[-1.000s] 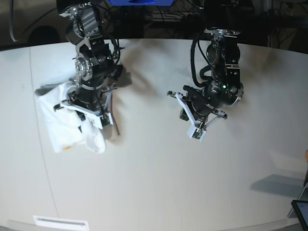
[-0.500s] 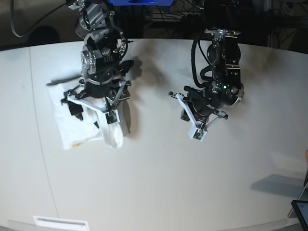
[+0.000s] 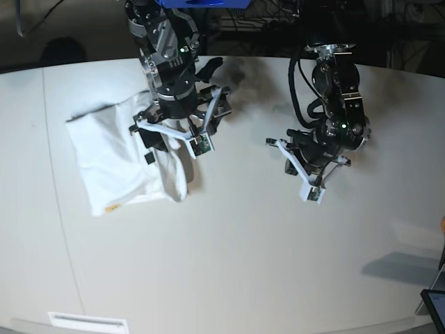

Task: Fold the T-shirt properly
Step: 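Drag the lifted shirt with the right gripper and open the left gripper, then lower the shirt with the right gripper and release it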

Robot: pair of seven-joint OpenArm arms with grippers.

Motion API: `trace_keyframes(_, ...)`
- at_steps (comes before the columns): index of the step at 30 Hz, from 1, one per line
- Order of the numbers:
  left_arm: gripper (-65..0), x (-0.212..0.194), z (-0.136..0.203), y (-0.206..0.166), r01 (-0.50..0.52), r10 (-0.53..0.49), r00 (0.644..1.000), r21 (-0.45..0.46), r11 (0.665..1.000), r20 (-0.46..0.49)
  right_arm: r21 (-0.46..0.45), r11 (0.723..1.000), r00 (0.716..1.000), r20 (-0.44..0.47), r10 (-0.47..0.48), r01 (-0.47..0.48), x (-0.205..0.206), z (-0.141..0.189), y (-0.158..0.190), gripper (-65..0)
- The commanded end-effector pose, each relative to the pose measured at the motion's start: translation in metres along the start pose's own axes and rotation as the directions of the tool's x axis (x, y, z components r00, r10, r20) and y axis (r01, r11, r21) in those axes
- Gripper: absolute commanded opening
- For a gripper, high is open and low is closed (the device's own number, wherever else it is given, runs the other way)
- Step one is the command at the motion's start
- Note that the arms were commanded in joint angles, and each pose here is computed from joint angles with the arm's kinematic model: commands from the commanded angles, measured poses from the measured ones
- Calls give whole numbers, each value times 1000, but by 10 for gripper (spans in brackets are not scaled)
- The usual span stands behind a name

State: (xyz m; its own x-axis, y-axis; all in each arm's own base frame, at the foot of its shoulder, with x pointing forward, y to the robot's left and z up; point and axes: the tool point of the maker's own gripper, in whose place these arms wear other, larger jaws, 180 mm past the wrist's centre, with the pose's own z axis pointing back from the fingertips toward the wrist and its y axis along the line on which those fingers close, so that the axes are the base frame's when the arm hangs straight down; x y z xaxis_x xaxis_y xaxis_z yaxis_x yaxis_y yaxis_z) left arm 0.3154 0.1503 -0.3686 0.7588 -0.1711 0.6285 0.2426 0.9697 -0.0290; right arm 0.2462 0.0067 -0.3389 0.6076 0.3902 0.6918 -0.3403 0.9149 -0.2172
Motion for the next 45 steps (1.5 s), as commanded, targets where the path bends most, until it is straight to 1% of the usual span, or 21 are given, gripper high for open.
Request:
trace_keyframes(1, -650, 14, 5, 8, 13, -14, 999, 18, 1000, 39, -18, 1000, 997, 78, -10, 11, 21, 5, -6, -129)
trace_keyframes(6, -650, 7, 11, 29, 48, -49, 999, 63, 997, 17, -36, 999, 975, 221, 13, -5, 45, 8, -13, -131)
trace_keyframes(8, -650, 1, 12, 33, 57, -57, 998, 72, 996, -1, -97, 995, 963, 265, 42, -17, 52, 8, -31, -141)
trace_keyframes(9, -650, -4, 14, 36, 65, -65, 998, 79, 995, -10, -154, 988, 960, 272, 60, -18, 53, 8, -46, -167)
trace_keyframes(10, -650, -7, 15, 38, 71, -69, 997, 84, 994, -16, -209, 978, 960, 268, 79, -22, 53, 7, -61, -203)
trace_keyframes(11, -650, -10, 16, 39, 73, -71, 997, 85, 994, -24, -263, 964, 960, 261, 106, -35, 54, 7, -75, -255)
trace_keyframes(12, -650, -13, 17, 43, 71, -68, 997, 93, 993, -31, -313, 949, 962, 246, 121, -39, 53, 8, -91, -325)
trace_keyframes(14, -650, -21, 21, 54, 43, -39, 999, 116, 992, -37, -395, 918, 970, 209, 127, -35, 45, 8, -119, -495)
trace_keyframes(15, -650, -19, 24, 59, 27, -25, 999, 130, 991, -21, -429, 903, 975, 188, 116, -25, 38, 9, -134, -606)
trace_keyframes(16, -650, -22, 26, 64, 14, -12, 1000, 142, 990, -15, -450, 893, 981, 169, 99, -13, 30, 9, -145, -650)
trace_keyframes(17, -650, -26, 27, 67, 4, -3, 1000, 149, 989, -10, -464, 886, 984, 157, 80, 2, 24, 10, -153, -650)
trace_keyframes(18, -650, -27, 28, 70, -2, 3, 1000, 155, 988, -4, -468, 884, 989, 139, 58, 14, 14, 9, -159, -625)
trace_keyframes(19, -650, -28, 29, 72, -7, 7, 1000, 160, 987, -1, -461, 887, 992, 119, 29, 29, 2, 9, -160, -633)
trace_keyframes(21, -650, -29, 30, 73, -6, 6, 1000, 163, 987, -1, -429, 901, 995, 97, -15, 56, -16, 8, -156, -650)
trace_keyframes(23, -650, -30, 30, 73, -6, 6, 1000, 163, 987, -3, -390, 918, 995, 79, -52, 79, -29, 5, -147, -647)
trace_keyframes(25, -650, -30, 29, 72, -7, 7, 1000, 159, 987, -2, -357, 931, 996, 60, -63, 80, -40, 4, -141, -647)
trace_keyframes(31, -650, -30, 28, 68, -4, 4, 1000, 152, 988, -3, -286, 948, 991, 47, -129, 137, -52, 3, -122, -649)
trace_keyframes(34, -650, -30, 28, 68, -4, 4, 1000, 152, 988, -3, -216, 969, 992, 41, -116, 122, -51, 0, -96, -649)
trace_keyframes(38, -650, -30, 28, 68, -5, 5, 1000, 151, 989, -3, -125, 987, 994, 54, -97, 103, -42, 0, -60, -649)
trace_keyframes(42, -650, -30, 28, 69, -7, 7, 1000, 153, 988, -2, -39, 997, 996, 53, -69, 71, -38, -1, -25, -649)
trace_keyframes(45, -650, -30, 29, 70, -10, 10, 1000, 156, 988, -1, 13, 999, 998, 26, -51, 50, -44, -2, -4, -649)
